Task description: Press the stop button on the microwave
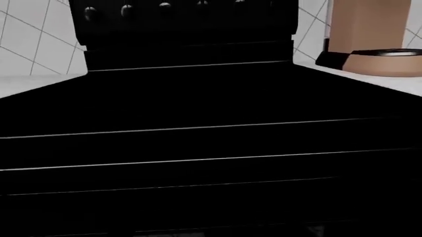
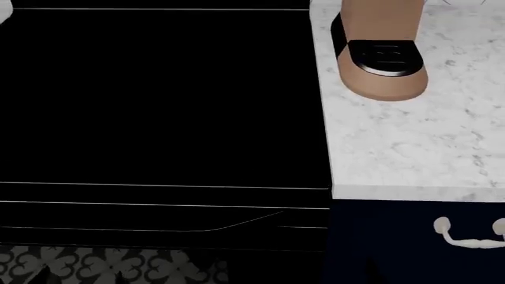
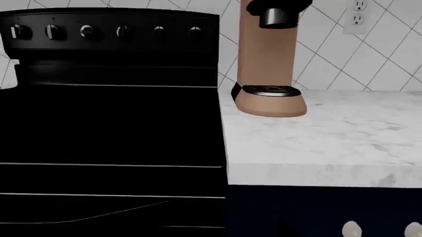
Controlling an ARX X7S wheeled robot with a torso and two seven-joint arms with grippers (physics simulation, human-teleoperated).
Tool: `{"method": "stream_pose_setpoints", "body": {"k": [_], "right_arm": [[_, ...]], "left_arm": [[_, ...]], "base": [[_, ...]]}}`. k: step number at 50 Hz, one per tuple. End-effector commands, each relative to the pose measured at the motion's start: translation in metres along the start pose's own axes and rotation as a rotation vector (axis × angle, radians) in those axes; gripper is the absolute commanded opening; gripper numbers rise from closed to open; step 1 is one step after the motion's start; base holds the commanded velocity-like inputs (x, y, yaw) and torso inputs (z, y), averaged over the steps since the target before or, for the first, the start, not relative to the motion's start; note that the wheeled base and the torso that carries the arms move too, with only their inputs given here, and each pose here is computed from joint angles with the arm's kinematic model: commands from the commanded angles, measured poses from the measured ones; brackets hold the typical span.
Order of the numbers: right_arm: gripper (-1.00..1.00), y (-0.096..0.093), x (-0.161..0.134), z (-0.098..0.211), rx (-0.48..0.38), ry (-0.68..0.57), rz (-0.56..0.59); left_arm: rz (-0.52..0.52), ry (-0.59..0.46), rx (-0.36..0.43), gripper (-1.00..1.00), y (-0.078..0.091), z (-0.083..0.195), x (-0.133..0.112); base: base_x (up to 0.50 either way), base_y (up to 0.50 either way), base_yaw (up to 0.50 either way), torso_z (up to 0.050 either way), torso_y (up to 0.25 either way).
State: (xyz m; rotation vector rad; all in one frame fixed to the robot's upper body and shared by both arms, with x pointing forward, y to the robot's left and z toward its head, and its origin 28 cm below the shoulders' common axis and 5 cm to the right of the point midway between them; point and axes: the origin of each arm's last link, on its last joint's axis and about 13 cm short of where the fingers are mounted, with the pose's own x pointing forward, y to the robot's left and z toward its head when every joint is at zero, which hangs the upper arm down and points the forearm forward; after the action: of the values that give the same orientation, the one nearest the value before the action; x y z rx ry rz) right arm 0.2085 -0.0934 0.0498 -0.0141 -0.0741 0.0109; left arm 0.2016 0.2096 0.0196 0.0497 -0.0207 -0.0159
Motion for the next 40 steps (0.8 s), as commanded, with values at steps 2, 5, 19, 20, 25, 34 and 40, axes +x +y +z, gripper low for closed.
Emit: {"method": "stream_pose_setpoints", "body": {"k": [2, 5, 19, 20, 25, 34, 40], "right_arm": [[1.00, 0.002, 0.003, 0.032, -0.007, -0.080, -0.002], [1.00, 0.002, 0.004, 0.045, -0.008, -0.113, -0.005], [1.00, 0.005, 0.017, 0.112, -0.015, -0.285, -0.012], [1.00, 0.005, 0.018, 0.116, -0.017, -0.296, -0.019], [1.00, 0.006, 0.015, 0.133, -0.003, -0.336, -0.018], [1.00, 0.006, 0.015, 0.160, -0.009, -0.394, -0.028], [1.00, 0.009, 0.022, 0.177, -0.028, -0.424, -0.020]], "left_arm": [[0.028, 0.014, 0.014, 1.00, 0.007, 0.002, -0.008], [0.050, 0.037, 0.026, 1.00, 0.013, -0.002, -0.012], [0.268, 0.343, 0.019, 1.00, 0.058, -0.083, -0.062], [0.273, 0.355, 0.006, 1.00, 0.058, -0.088, -0.066], [0.313, 0.417, -0.012, 1.00, 0.065, -0.107, -0.083], [0.349, 0.526, -0.062, 1.00, 0.072, -0.147, -0.101], [0.375, 0.600, -0.079, 1.00, 0.075, -0.158, -0.110]], "base": [[0.00, 0.00, 0.00, 0.050, 0.021], [0.00, 0.00, 0.00, 0.050, 0.020], [0.00, 0.00, 0.00, 0.050, 0.020], [0.00, 0.00, 0.00, 0.050, 0.021], [0.00, 0.00, 0.00, 0.050, 0.021], [0.00, 0.00, 0.00, 0.050, 0.021], [0.00, 0.00, 0.00, 0.050, 0.021]]}}
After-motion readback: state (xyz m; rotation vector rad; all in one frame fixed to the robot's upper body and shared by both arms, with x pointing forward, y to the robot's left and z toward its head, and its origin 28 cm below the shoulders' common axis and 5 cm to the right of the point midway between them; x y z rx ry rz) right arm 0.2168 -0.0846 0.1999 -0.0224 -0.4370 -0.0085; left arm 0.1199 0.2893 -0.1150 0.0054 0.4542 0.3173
